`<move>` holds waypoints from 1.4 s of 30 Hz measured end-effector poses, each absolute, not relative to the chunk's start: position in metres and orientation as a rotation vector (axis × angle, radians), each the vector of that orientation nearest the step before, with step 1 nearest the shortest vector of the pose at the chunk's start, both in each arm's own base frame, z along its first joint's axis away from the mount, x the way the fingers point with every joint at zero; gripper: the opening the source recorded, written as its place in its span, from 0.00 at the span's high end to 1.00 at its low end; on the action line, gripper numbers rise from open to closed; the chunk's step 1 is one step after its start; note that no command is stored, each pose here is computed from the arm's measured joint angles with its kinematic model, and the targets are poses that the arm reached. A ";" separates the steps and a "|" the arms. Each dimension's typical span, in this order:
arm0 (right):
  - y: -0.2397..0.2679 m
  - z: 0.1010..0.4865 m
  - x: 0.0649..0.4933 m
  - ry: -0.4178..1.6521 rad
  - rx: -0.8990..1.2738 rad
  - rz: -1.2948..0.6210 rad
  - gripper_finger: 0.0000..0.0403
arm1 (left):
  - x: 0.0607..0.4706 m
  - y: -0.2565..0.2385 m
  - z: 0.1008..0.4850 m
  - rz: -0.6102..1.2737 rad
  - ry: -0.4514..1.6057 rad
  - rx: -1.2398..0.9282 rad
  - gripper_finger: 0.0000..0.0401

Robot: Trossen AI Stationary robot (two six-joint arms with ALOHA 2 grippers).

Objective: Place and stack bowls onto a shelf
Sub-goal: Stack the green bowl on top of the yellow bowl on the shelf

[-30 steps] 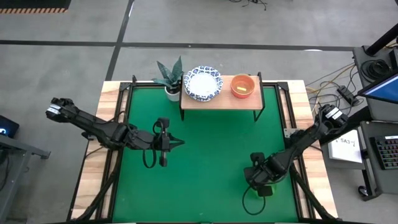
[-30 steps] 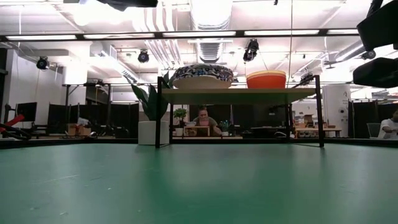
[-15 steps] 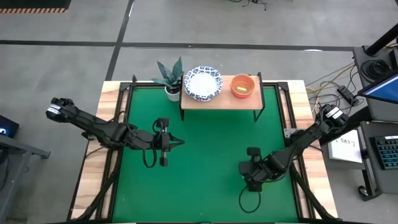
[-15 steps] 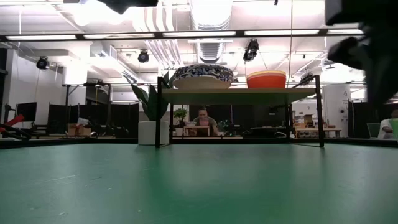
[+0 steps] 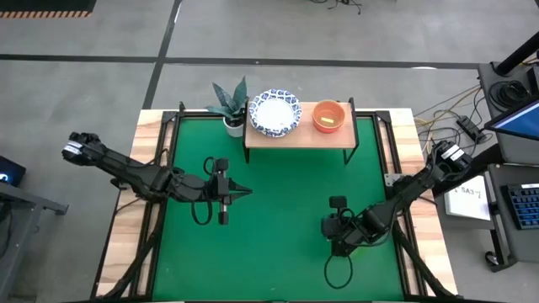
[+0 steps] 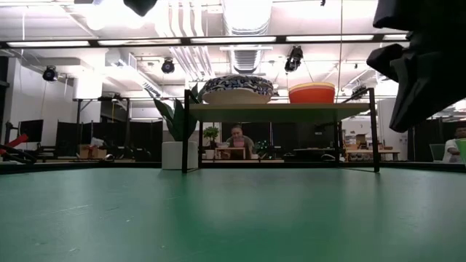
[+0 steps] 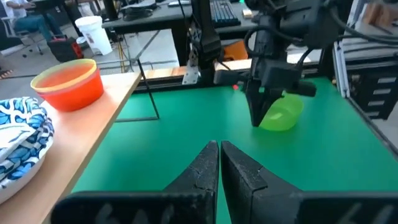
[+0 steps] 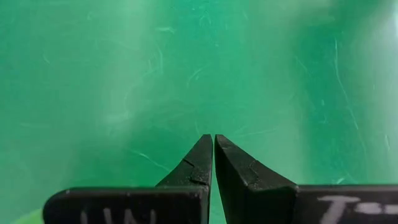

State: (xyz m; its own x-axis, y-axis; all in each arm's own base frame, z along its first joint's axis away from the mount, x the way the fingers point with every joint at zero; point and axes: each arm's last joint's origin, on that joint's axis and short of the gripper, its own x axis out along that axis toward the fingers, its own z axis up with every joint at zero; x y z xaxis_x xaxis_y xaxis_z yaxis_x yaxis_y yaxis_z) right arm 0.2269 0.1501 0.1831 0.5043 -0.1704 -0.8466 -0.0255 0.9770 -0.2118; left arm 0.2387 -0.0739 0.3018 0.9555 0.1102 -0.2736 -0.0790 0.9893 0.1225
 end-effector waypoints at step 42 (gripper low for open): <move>0.128 0.181 0.140 0.825 0.170 0.054 0.49 | 0.243 -0.075 0.314 0.098 0.161 0.033 1.00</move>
State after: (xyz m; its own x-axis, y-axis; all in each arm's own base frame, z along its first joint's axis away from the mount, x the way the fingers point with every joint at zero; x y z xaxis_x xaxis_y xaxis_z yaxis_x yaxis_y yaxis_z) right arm 0.1405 0.1279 0.1806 0.6778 0.1142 -0.7264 0.0180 0.9850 0.1718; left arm 0.2425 -0.0753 0.3142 0.9822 0.1004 -0.1587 -0.0951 0.9946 0.0407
